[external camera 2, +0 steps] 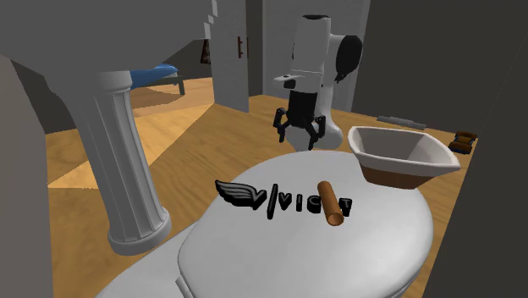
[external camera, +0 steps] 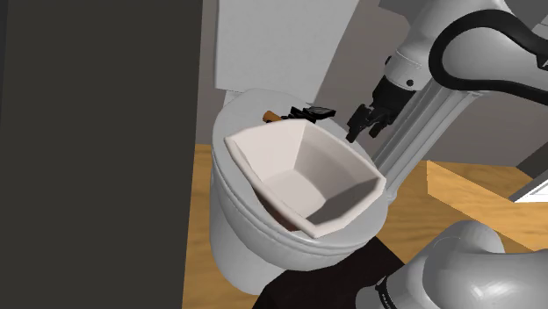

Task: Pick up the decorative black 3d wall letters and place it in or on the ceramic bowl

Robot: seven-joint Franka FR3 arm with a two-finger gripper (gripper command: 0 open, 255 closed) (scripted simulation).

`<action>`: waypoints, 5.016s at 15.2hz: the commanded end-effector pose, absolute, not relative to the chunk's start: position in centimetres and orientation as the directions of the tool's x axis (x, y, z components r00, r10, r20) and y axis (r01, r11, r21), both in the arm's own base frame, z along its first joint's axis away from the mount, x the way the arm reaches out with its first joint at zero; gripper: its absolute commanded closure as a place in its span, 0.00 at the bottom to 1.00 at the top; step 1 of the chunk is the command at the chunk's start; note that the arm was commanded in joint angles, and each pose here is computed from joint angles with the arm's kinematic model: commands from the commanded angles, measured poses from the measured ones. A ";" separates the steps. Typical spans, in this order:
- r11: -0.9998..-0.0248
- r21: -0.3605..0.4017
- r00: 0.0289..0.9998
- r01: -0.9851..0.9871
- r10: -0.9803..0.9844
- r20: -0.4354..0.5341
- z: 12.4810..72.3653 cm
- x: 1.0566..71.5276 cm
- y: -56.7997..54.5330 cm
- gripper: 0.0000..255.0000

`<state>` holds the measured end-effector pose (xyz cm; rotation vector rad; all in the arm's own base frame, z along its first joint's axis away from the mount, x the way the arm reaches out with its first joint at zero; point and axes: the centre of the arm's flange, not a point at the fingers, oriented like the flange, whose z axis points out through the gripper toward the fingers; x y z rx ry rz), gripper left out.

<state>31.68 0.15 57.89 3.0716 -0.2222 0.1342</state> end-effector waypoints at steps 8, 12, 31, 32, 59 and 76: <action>-0.897 0.029 0.898 -0.440 -0.440 0.025 57.8 41.9 1.4 0.00; -0.806 0.026 0.806 -0.592 -0.592 -0.015 57.5 47.7 0.6 0.00; -0.658 0.031 0.656 -0.752 -0.752 -0.064 52.9 54.3 -1.6 0.00; -0.658 0.031 0.656 -0.752 -0.752 -0.064 52.9 54.3 -1.6 0.00; -0.658 0.031 0.656 -0.752 -0.752 -0.064 61.3 54.3 -1.6 1.00; -0.658 0.031 0.656 -0.752 -0.752 -0.064 70.3 54.3 -1.6 1.00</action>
